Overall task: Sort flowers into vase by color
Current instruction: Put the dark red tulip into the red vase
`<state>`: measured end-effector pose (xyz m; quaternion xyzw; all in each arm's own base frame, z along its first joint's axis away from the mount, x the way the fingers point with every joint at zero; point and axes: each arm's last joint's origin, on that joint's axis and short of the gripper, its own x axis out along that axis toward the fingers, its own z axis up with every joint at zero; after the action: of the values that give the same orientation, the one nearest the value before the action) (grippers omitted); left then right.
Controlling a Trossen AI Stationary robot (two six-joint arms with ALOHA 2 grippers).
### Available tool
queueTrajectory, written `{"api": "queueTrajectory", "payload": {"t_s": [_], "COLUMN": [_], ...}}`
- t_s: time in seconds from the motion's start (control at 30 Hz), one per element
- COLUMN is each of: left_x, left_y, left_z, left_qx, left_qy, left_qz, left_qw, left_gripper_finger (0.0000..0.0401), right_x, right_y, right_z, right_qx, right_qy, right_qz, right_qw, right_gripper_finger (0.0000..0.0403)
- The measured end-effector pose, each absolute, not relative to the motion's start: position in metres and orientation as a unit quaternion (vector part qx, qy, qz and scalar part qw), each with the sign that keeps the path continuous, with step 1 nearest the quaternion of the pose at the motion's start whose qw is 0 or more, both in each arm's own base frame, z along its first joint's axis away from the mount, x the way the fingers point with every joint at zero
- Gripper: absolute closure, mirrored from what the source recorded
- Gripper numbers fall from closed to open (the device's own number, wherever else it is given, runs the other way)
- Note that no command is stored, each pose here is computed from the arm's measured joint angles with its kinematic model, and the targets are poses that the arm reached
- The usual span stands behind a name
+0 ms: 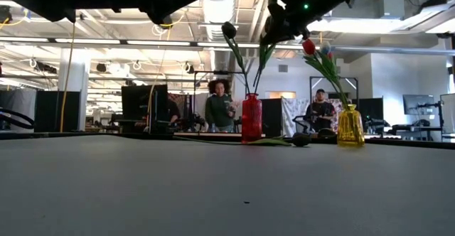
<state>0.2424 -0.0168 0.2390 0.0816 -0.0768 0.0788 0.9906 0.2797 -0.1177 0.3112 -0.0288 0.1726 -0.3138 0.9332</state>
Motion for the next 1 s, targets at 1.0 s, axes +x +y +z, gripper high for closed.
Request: {"api": "queueTrajectory", "payload": {"t_s": [1.0], "left_x": [0.243], "left_y": [-0.017], "left_z": [0.239], "left_qx": [0.078], "left_qy": [-0.078], "left_qz": [0.066], "left_qw": [0.992], "left_gripper_finger": [0.0197], "right_x": [0.295], "right_y": [-0.127], "right_z": [0.284], "right_qx": [-0.011], "right_qy": [0.217], "right_qz": [-0.303], "right_qw": [0.928], "right_gripper_finger": [0.0369]}}
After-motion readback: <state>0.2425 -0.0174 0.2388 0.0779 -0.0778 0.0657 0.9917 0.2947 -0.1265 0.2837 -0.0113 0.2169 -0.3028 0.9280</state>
